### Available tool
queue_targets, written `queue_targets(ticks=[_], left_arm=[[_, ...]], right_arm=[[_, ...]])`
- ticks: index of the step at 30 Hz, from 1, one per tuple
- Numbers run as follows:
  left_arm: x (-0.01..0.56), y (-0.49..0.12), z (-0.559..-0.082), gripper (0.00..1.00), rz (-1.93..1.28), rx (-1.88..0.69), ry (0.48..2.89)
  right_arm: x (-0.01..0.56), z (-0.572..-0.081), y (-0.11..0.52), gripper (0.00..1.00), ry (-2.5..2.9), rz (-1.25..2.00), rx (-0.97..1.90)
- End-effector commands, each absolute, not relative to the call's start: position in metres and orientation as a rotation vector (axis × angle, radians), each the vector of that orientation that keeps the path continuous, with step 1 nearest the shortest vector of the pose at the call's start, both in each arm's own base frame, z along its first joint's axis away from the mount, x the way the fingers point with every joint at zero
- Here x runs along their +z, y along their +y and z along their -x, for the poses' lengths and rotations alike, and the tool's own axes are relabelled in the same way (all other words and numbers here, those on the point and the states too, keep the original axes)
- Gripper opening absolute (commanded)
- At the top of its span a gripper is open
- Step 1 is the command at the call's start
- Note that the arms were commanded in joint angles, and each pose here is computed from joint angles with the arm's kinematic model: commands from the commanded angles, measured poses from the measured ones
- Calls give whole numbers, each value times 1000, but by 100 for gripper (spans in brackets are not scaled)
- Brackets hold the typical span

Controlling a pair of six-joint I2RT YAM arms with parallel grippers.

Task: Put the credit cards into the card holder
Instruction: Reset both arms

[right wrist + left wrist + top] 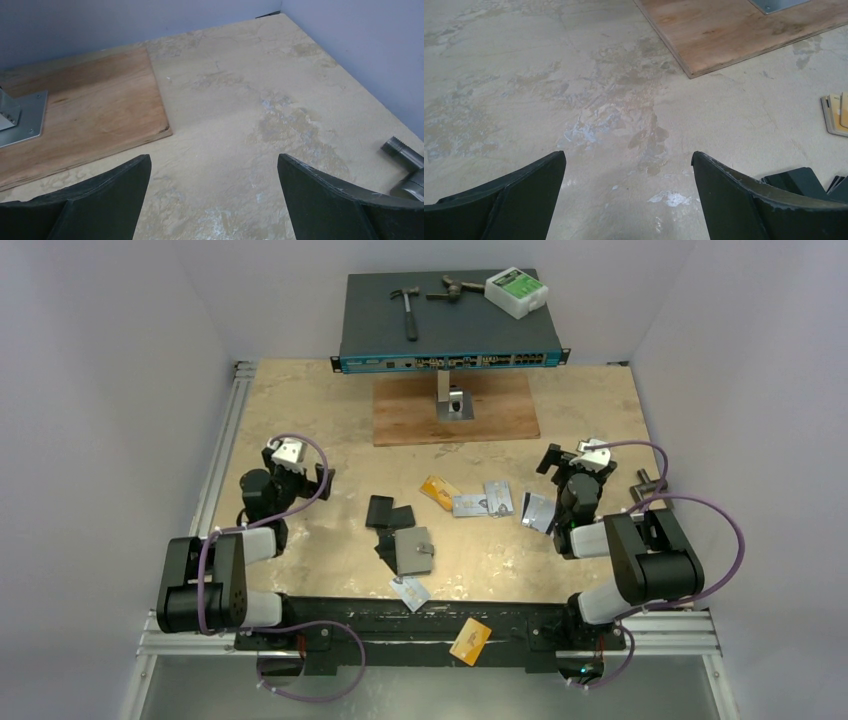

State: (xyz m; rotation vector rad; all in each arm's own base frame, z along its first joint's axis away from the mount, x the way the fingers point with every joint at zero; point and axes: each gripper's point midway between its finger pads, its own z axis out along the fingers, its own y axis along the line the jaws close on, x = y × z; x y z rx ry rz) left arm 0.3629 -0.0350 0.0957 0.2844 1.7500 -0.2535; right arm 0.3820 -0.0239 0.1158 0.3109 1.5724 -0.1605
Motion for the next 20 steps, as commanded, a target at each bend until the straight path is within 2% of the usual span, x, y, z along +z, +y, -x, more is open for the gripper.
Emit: queue_targets(ticks=[1,20], left_arm=[[126,-29,-374,100,-274,-195,1627],[122,-29,-375,100,-273,-188,1652]], right_arm=[[140,-386,-27,99,1486,-325,-157],[143,-387,-27,99,1473,-312,-163]])
